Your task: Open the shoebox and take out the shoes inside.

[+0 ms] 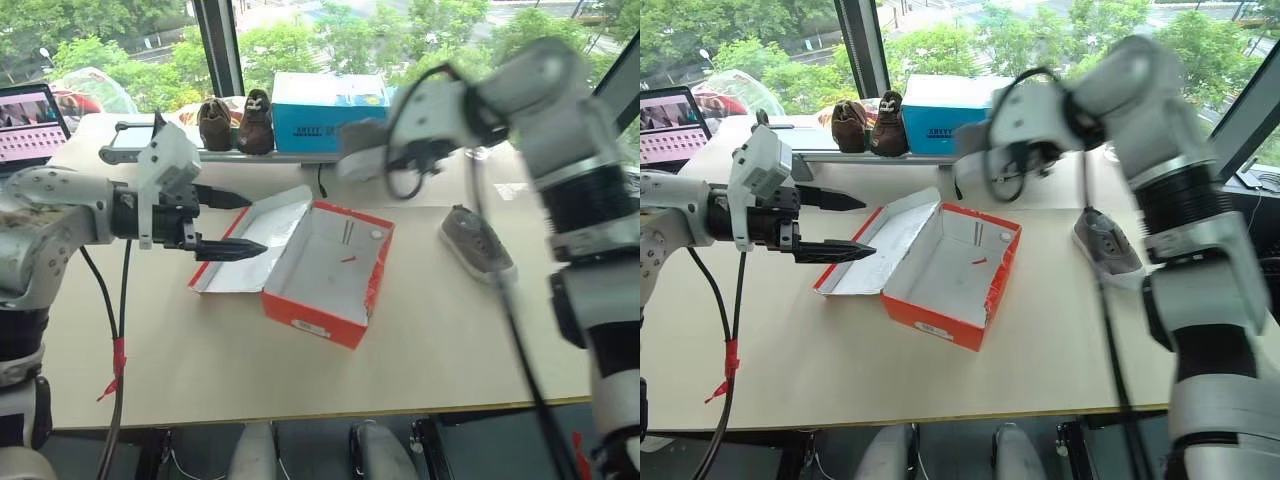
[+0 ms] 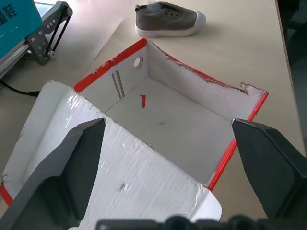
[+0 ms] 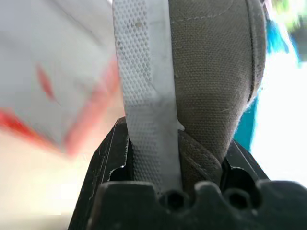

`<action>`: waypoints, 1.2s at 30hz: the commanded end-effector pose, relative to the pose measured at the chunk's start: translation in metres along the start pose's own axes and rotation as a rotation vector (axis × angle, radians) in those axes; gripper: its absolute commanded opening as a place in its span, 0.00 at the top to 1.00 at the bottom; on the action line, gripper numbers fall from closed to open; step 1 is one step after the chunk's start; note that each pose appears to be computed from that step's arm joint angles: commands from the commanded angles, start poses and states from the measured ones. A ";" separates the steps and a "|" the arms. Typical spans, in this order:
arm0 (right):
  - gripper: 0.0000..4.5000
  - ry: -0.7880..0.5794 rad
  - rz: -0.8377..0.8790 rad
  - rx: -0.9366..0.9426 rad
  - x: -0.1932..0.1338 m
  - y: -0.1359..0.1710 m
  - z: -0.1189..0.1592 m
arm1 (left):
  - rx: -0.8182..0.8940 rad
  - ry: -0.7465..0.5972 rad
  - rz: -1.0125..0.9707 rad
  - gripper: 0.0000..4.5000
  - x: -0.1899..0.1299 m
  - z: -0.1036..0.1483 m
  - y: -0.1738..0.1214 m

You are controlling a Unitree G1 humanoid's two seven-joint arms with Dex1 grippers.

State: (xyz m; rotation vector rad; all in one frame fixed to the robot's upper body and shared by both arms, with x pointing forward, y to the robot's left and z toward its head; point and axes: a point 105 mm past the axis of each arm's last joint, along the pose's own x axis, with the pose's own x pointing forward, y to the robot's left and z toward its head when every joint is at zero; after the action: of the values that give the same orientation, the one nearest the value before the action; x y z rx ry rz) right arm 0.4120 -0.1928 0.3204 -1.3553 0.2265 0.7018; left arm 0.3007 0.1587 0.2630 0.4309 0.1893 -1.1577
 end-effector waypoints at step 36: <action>0.46 0.323 -0.166 0.557 0.088 0.117 -0.054 | 0.050 0.001 0.021 0.00 -0.006 0.011 -0.003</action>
State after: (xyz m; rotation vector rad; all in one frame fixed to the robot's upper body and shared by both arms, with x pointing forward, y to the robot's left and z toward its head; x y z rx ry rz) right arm 0.4278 -0.2295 0.1564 -0.9824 0.5602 0.1960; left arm 0.2993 0.1562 0.2621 0.4461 0.1970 -1.1638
